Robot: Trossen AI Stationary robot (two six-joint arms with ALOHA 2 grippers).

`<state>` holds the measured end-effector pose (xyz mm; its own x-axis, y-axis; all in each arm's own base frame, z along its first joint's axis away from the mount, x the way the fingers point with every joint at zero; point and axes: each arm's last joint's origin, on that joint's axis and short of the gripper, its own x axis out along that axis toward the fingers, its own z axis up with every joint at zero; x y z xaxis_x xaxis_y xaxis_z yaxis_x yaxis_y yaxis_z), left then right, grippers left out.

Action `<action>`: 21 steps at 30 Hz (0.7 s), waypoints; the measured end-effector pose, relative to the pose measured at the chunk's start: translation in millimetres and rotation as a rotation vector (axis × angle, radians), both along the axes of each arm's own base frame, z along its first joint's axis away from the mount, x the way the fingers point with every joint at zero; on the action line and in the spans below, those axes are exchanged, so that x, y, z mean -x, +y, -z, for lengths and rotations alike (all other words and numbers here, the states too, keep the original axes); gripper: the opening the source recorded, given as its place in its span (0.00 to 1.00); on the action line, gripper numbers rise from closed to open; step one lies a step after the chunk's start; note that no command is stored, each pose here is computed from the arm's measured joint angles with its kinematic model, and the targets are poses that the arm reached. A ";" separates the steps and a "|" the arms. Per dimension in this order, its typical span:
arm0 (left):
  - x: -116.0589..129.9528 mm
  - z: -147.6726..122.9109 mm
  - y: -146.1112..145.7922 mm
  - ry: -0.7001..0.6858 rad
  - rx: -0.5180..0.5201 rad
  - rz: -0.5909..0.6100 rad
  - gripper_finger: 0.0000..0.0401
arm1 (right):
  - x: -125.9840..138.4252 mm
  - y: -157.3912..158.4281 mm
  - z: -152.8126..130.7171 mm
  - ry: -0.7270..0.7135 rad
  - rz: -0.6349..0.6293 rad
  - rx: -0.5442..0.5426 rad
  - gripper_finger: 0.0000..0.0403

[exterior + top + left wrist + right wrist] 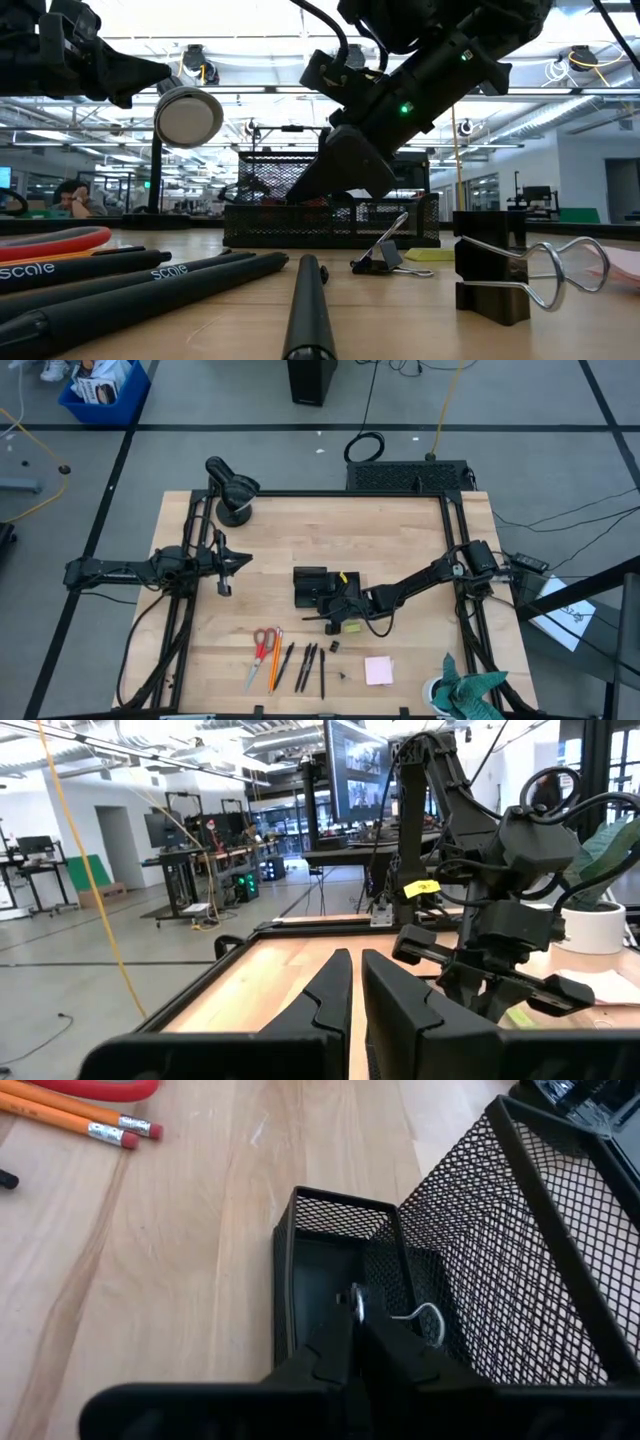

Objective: Pick and place office supplies into organizer
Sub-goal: Put the binder clip into the black desk organizer

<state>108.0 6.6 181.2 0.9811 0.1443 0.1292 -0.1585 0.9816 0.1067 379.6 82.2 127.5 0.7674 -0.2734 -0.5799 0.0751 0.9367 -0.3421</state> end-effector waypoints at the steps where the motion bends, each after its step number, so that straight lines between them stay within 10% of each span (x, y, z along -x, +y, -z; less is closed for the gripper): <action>1: 0.0 0.0 0.0 0.000 0.000 0.000 0.09 | 0.0 0.1 -0.1 -0.001 0.002 -0.003 0.06; 21: 0.0 0.0 0.0 0.000 0.000 0.000 0.09 | 18.4 32.9 -54.7 -0.062 -0.249 0.196 0.22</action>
<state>108.0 6.6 181.2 0.9811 0.1443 0.1288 -0.1584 0.9816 0.1066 361.1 115.1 182.1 0.8571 -0.1749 -0.4845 -0.1214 0.8454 -0.5201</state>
